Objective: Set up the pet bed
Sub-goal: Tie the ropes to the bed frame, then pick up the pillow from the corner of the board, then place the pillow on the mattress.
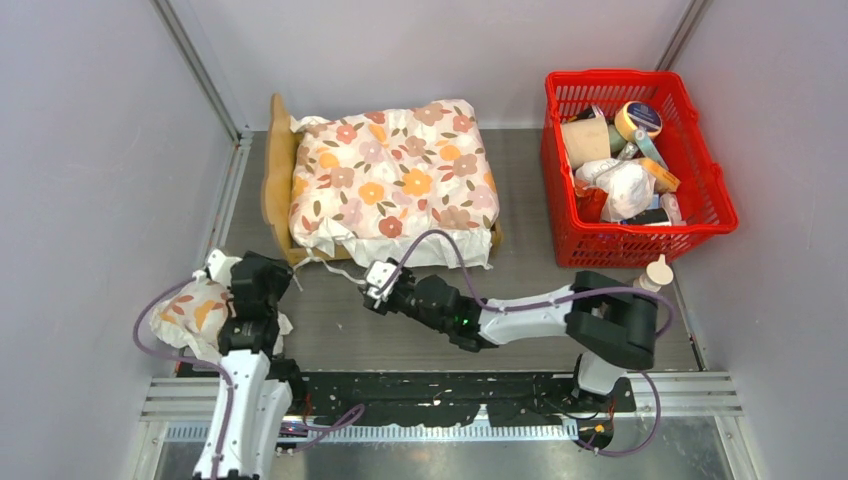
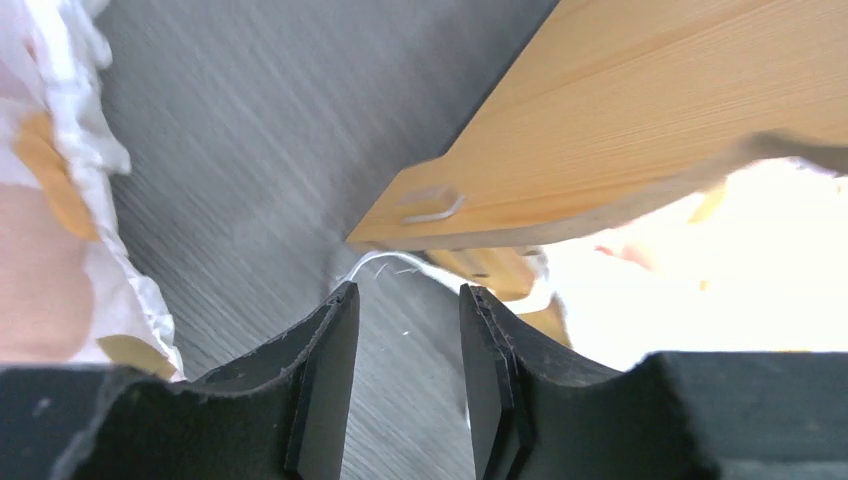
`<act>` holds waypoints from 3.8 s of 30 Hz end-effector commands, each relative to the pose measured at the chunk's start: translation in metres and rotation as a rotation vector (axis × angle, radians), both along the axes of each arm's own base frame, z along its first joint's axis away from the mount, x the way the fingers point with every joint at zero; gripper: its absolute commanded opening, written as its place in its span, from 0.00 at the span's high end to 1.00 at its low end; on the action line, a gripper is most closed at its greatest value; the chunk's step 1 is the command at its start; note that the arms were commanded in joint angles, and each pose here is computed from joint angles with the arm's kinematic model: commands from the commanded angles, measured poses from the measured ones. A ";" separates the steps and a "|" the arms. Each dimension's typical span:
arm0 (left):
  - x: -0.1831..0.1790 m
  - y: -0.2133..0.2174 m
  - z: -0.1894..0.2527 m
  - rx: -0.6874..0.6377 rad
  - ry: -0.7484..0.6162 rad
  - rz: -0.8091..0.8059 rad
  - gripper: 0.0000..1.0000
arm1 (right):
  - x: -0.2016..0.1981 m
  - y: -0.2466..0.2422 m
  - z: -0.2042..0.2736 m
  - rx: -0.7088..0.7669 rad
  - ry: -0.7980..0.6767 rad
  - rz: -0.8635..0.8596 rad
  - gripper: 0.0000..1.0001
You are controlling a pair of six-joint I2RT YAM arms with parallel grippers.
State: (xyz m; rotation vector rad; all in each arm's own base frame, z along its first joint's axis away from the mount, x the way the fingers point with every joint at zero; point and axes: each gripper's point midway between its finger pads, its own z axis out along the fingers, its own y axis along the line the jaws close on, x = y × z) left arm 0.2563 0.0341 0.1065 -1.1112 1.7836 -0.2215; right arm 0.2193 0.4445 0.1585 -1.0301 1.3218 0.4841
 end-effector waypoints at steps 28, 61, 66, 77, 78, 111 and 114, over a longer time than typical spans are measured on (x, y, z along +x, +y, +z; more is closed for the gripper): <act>-0.082 0.130 0.058 0.232 0.444 0.535 0.29 | 0.040 0.124 0.006 0.010 0.415 0.313 0.74; -0.087 0.130 -0.006 0.099 0.547 0.555 0.17 | 0.021 -0.086 0.167 0.294 0.204 -0.206 0.37; -0.101 0.118 -0.052 0.002 0.692 0.564 0.29 | 0.019 -0.082 0.168 0.280 0.201 -0.184 0.37; -0.104 0.124 0.071 0.105 0.462 0.654 1.00 | 0.004 -0.121 0.185 0.345 0.208 -0.208 0.32; -0.101 0.123 0.093 0.132 0.396 0.639 1.00 | 0.002 -0.129 0.184 0.354 0.218 -0.220 0.31; 0.149 -0.109 0.278 0.368 -0.084 -0.433 1.00 | -0.037 -0.263 0.143 0.359 0.421 -0.487 0.05; 0.173 -0.115 0.271 0.299 -0.085 -0.379 1.00 | -0.034 -0.262 0.144 0.339 0.412 -0.497 0.04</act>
